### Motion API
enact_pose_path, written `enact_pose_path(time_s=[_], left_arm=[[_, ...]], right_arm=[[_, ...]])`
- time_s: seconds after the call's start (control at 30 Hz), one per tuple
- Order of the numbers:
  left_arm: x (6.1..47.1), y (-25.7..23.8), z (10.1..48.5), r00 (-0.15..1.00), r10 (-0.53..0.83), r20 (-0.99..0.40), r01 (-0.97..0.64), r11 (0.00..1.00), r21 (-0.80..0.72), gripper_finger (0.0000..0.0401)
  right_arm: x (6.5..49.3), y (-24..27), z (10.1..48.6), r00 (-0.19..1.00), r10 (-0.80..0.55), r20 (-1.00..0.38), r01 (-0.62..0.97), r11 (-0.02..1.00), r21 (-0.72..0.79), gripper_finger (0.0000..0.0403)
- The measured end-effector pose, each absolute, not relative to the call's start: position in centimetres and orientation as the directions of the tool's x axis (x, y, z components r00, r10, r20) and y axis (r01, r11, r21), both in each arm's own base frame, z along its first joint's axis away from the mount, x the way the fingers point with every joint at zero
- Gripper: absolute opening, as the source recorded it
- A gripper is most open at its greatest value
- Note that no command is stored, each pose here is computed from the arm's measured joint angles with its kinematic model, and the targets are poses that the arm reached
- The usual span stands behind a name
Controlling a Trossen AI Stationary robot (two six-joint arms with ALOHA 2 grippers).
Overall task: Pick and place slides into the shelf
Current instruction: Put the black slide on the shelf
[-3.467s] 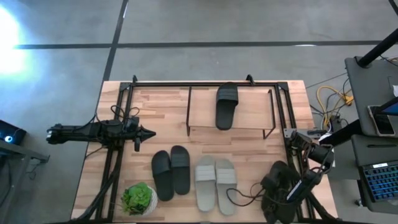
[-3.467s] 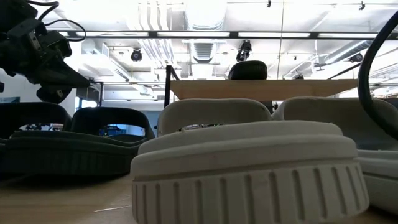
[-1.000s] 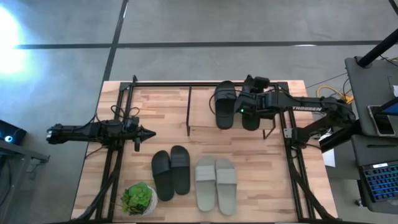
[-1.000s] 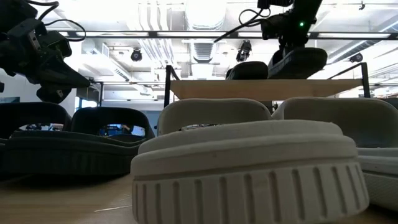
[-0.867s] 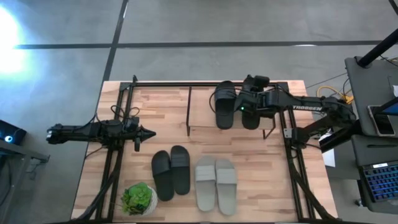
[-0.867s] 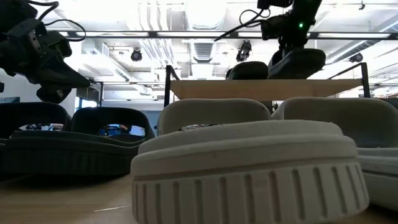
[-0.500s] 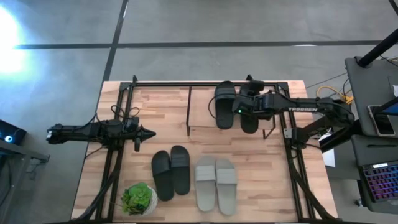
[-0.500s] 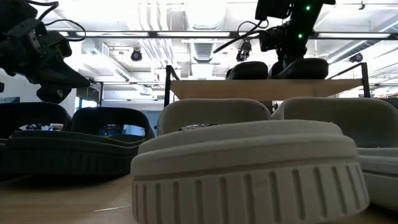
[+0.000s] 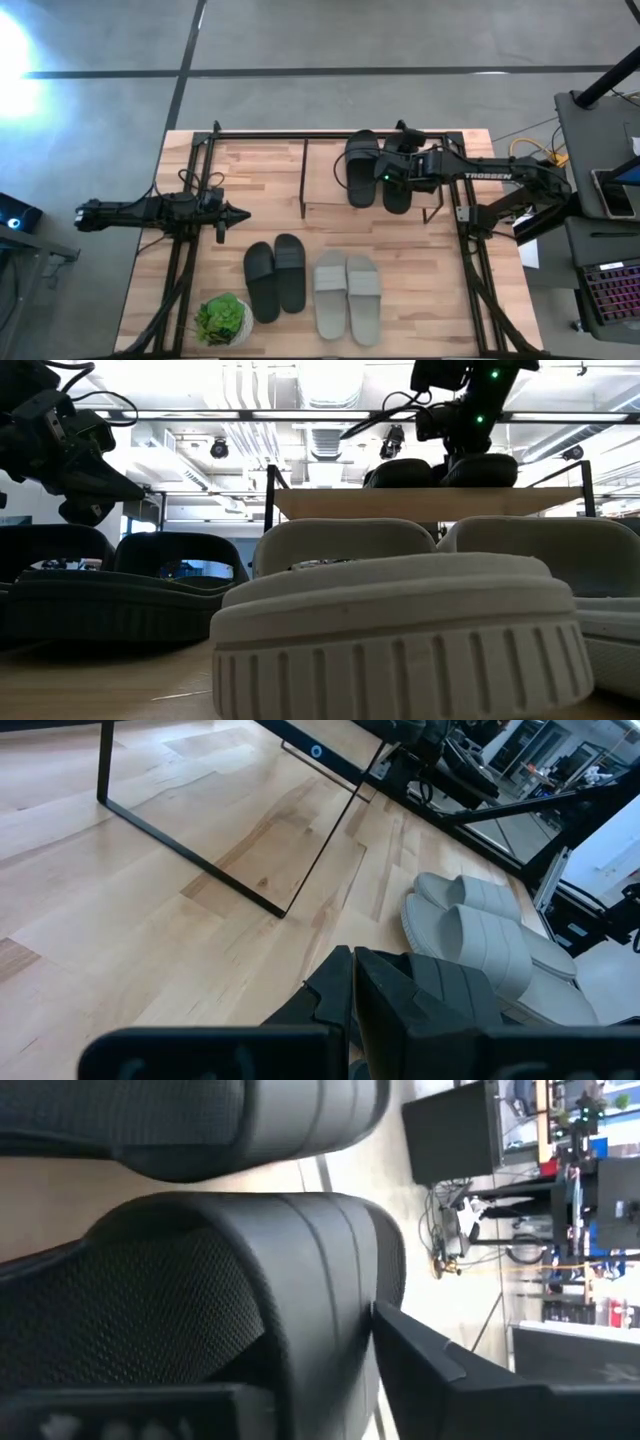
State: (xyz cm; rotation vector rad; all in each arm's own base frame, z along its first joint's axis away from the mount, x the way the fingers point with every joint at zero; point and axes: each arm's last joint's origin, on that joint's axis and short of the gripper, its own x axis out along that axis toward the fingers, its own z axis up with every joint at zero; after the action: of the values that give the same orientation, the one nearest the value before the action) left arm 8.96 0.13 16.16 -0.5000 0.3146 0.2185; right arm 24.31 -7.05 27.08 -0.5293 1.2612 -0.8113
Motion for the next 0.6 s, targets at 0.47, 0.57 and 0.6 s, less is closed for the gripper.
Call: enact_pose_path(time_s=[0.47, 0.57, 0.6], left_arm=[[9.0, 0.1, 16.2, 0.929, 0.128, -0.347, -0.28, 0.856, -0.434, 0.0], [9.0, 0.1, 16.2, 0.929, 0.128, -0.347, -0.28, 0.856, -0.434, 0.0], [9.0, 0.1, 16.2, 0.929, 0.128, -0.347, -0.28, 0.856, -0.434, 0.0]], right_arm=[[23.5, -6.8, 29.1, 0.1, -0.772, -0.628, 0.26, 0.629, -0.733, 0.0161], [23.4, -6.7, 28.8, 0.091, -0.757, -0.647, 0.28, 0.643, -0.713, 0.0162], [23.4, -6.6, 28.7, 0.093, -0.752, -0.653, 0.288, 0.648, -0.705, 0.0162]])
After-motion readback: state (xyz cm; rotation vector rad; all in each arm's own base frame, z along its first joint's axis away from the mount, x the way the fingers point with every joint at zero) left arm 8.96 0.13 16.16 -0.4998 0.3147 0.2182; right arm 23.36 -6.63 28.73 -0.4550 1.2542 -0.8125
